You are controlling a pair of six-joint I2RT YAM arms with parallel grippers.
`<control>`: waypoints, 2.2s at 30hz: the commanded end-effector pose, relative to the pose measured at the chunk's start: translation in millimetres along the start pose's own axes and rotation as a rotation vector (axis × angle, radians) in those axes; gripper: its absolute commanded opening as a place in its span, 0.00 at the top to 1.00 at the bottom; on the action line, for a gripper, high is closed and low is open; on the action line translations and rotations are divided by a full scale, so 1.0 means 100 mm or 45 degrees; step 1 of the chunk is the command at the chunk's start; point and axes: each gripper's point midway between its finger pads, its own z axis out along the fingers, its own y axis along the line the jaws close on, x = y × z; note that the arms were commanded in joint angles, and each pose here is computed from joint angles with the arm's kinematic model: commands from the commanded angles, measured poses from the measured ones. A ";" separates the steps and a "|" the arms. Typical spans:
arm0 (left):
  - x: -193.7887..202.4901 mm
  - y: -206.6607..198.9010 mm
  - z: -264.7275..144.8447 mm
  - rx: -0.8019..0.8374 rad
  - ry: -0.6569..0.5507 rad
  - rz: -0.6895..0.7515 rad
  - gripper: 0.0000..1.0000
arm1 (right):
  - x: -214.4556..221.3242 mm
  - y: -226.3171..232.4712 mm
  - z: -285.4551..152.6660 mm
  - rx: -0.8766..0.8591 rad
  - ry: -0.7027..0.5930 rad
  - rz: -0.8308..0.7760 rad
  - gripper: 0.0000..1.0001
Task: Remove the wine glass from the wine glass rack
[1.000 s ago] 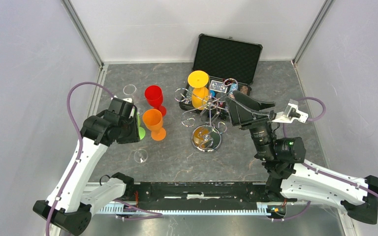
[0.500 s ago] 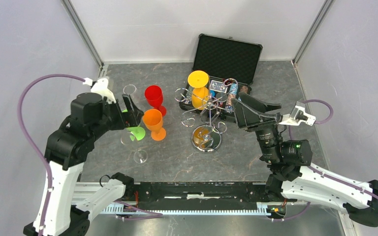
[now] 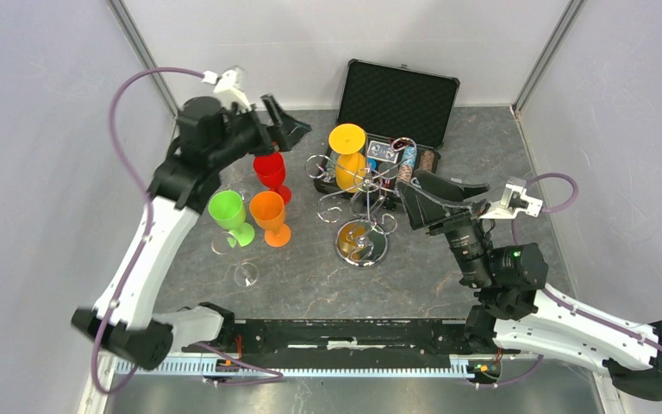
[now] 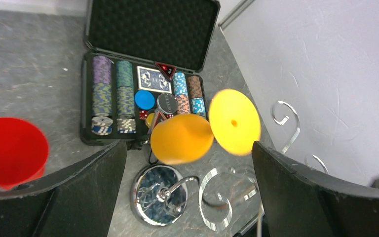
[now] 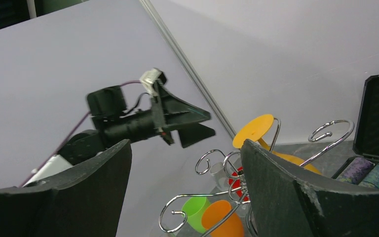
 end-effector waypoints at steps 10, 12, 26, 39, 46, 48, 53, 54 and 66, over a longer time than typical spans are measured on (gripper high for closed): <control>0.12 -0.41 0.63 0.400 0.168 -0.226 0.21 | -0.07 -0.14 -0.11 0.064 -0.014 -0.008 0.15; 0.13 -0.41 0.62 0.410 0.163 -0.242 0.21 | -0.06 -0.14 -0.11 0.065 -0.013 -0.007 0.15; 0.39 -0.47 0.71 0.514 0.343 -0.377 0.45 | -0.02 -0.17 -0.12 0.078 -0.003 -0.002 0.15; 0.39 -0.60 0.56 0.579 0.373 -0.385 0.69 | 0.01 -0.18 -0.11 0.086 0.001 -0.002 0.16; 0.39 -0.75 0.49 0.638 0.378 -0.399 0.75 | 0.01 -0.19 -0.11 0.094 -0.004 0.007 0.16; 0.42 -0.75 0.51 0.638 0.390 -0.405 0.77 | 0.01 -0.20 -0.11 0.096 -0.004 0.009 0.16; 0.45 -0.75 0.54 0.635 0.403 -0.419 0.96 | 0.01 -0.20 -0.12 0.098 -0.005 0.011 0.16; 0.44 -0.76 0.53 0.633 0.396 -0.420 0.98 | 0.00 -0.20 -0.12 0.099 -0.009 0.014 0.16; 0.00 -1.03 0.31 0.748 0.189 -0.540 0.98 | -0.01 -0.23 -0.14 0.109 -0.014 0.021 0.17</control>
